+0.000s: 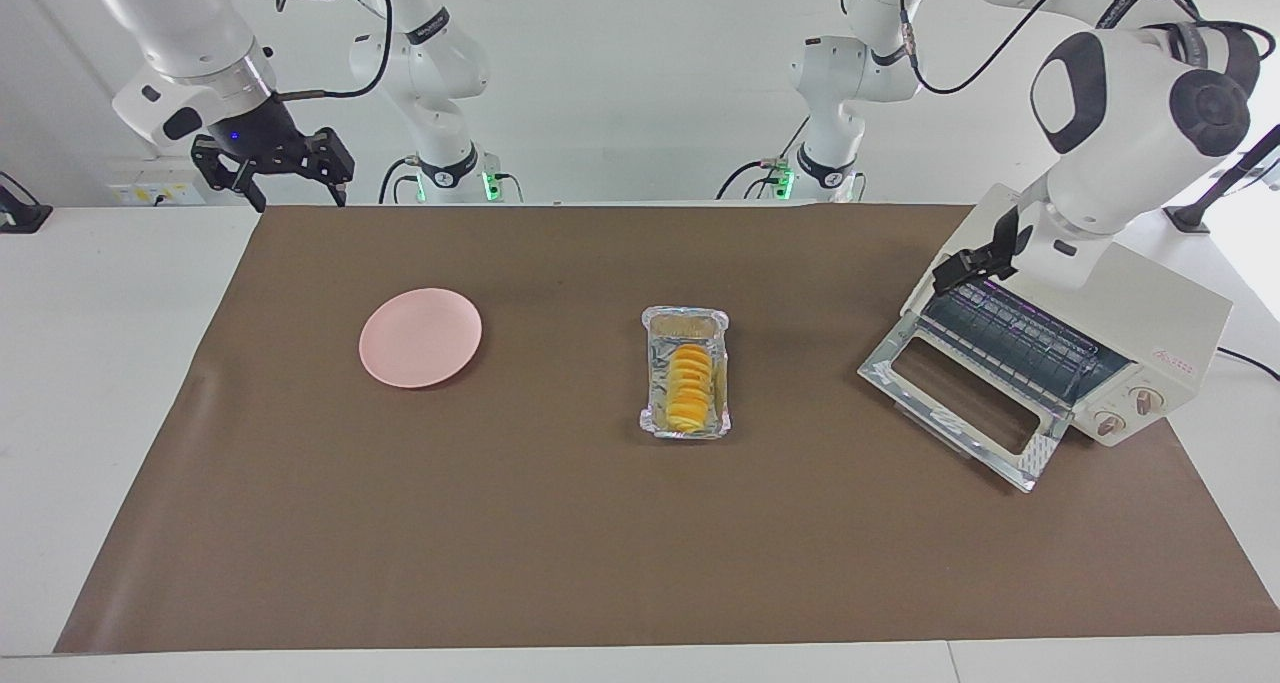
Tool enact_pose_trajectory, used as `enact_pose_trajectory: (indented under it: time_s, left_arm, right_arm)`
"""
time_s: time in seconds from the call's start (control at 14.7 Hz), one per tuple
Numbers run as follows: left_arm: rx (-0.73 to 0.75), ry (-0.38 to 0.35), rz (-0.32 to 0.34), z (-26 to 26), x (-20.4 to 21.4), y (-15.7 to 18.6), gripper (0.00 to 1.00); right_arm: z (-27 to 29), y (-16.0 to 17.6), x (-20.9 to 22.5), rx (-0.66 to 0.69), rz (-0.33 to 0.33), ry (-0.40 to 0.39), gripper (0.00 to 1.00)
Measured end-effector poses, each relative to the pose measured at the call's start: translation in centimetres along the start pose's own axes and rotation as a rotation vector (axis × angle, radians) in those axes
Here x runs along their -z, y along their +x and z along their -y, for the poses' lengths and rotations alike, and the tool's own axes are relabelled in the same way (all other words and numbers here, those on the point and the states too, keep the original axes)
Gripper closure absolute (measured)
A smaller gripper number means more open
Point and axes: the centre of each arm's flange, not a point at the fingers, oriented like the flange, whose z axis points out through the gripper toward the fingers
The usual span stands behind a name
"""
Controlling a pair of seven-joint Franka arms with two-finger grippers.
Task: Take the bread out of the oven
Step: 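Reach the right gripper over to the foil tray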
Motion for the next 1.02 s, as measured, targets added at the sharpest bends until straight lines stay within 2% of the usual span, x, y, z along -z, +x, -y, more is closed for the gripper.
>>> enact_pose_trajectory:
  time_s: [0.27, 0.48, 0.82, 1.02]
  left_arm:
    - [-0.029, 0.004, 0.013, 1.0, 1.6, -3.7, 0.0]
    - [-0.076, 0.029, 0.015, 0.2, 0.7, -4.3, 0.0]
    - [-0.117, 0.042, 0.02, 0.1, 0.2, -4.2, 0.0]
    - [-0.128, 0.047, 0.018, -0.4, 0.2, -4.4, 0.0]
  right_arm:
    - [1.7, 1.0, -0.7, 0.015, -0.051, 0.031, 0.0]
    - [9.1, 2.9, -3.0, -0.061, -0.097, 0.038, 0.0]
    - [21.7, 7.1, -10.2, -0.193, -0.117, 0.07, 0.0]
    - [28.7, 9.1, -14.8, -0.258, -0.104, 0.085, 0.0]
